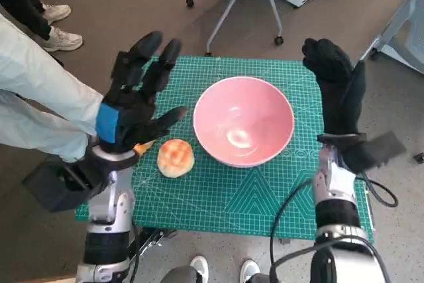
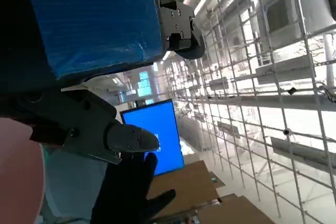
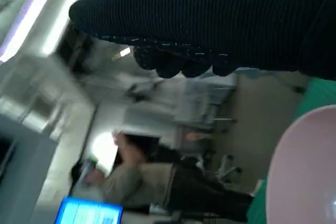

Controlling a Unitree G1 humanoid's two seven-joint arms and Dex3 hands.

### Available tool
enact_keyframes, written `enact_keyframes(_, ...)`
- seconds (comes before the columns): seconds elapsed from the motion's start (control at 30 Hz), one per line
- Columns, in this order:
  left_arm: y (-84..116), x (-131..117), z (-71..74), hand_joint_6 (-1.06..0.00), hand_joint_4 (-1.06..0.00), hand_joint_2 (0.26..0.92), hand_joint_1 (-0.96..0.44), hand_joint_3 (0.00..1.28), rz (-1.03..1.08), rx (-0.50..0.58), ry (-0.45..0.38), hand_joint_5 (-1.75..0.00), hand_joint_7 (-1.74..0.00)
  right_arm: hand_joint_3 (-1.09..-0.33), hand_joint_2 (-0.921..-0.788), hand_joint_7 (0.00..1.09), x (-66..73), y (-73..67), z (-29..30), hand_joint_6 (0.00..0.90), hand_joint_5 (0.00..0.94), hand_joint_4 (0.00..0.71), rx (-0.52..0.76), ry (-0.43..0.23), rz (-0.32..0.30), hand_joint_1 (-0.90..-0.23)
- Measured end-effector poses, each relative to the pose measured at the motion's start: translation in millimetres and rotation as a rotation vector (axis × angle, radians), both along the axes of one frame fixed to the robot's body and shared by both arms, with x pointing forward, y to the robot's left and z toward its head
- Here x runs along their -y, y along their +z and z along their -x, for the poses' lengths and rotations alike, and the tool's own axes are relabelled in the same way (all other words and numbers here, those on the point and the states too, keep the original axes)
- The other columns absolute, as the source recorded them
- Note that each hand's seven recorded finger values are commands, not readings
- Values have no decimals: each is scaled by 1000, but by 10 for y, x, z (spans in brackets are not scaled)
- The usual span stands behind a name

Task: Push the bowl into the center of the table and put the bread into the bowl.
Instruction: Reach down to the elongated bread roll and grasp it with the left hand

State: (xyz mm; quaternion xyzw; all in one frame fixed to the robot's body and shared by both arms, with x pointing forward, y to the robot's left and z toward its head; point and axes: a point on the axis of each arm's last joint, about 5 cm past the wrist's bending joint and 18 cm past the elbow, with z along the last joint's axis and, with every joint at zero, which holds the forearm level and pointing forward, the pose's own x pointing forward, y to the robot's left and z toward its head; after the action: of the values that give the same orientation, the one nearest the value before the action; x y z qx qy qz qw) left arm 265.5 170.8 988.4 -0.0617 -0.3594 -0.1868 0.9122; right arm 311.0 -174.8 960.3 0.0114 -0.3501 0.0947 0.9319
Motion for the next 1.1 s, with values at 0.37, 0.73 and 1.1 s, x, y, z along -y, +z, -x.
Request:
enact_keyframes(0.37,79,140,-61,1,-252,921,-272,233,-21,21,-75,-4,-643,-770,-921,254,-57,85,178,212,14,184,90,73,80,-687)
enact_keyframes(0.73,138,231,-90,1,-246,912,-254,250,-60,32,-152,-1,-655,-760,-921,362,-119,149,206,155,7,207,84,122,92,-693)
enact_keyframes(1.1,167,260,-103,1,-245,786,-226,487,-75,39,-175,-1,-655,-738,-921,427,-194,202,210,121,2,208,75,164,66,-704)
